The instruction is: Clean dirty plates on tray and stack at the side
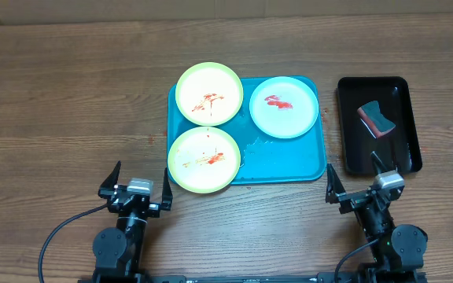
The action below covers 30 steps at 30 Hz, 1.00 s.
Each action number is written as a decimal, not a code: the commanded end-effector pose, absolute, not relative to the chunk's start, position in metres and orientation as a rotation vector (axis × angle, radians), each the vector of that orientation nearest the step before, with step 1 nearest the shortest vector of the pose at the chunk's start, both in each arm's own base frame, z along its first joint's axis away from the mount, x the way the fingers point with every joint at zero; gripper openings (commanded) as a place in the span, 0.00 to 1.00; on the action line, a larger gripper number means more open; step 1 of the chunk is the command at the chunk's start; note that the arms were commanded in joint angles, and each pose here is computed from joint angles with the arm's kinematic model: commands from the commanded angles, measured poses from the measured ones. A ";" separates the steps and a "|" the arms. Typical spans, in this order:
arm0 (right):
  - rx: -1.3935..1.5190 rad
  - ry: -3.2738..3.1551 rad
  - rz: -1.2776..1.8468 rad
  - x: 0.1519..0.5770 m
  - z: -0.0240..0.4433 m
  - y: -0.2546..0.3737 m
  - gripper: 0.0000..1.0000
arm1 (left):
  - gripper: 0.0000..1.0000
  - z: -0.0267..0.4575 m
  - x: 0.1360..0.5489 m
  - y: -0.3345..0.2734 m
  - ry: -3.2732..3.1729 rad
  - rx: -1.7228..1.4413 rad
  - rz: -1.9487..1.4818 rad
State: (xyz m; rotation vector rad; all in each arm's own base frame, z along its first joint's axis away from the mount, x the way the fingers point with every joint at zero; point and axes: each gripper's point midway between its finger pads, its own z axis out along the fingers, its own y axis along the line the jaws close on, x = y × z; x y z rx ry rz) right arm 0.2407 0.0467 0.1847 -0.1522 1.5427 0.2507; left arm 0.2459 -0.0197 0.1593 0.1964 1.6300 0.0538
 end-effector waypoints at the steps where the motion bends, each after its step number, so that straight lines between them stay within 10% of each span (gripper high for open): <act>1: -0.159 1.497 0.264 0.238 0.200 0.049 1.00 | 1.00 0.170 0.245 -0.019 1.606 0.119 -0.018; 30: -0.087 2.063 0.267 0.299 0.319 0.045 1.00 | 1.00 0.295 0.284 -0.043 2.362 0.218 -0.179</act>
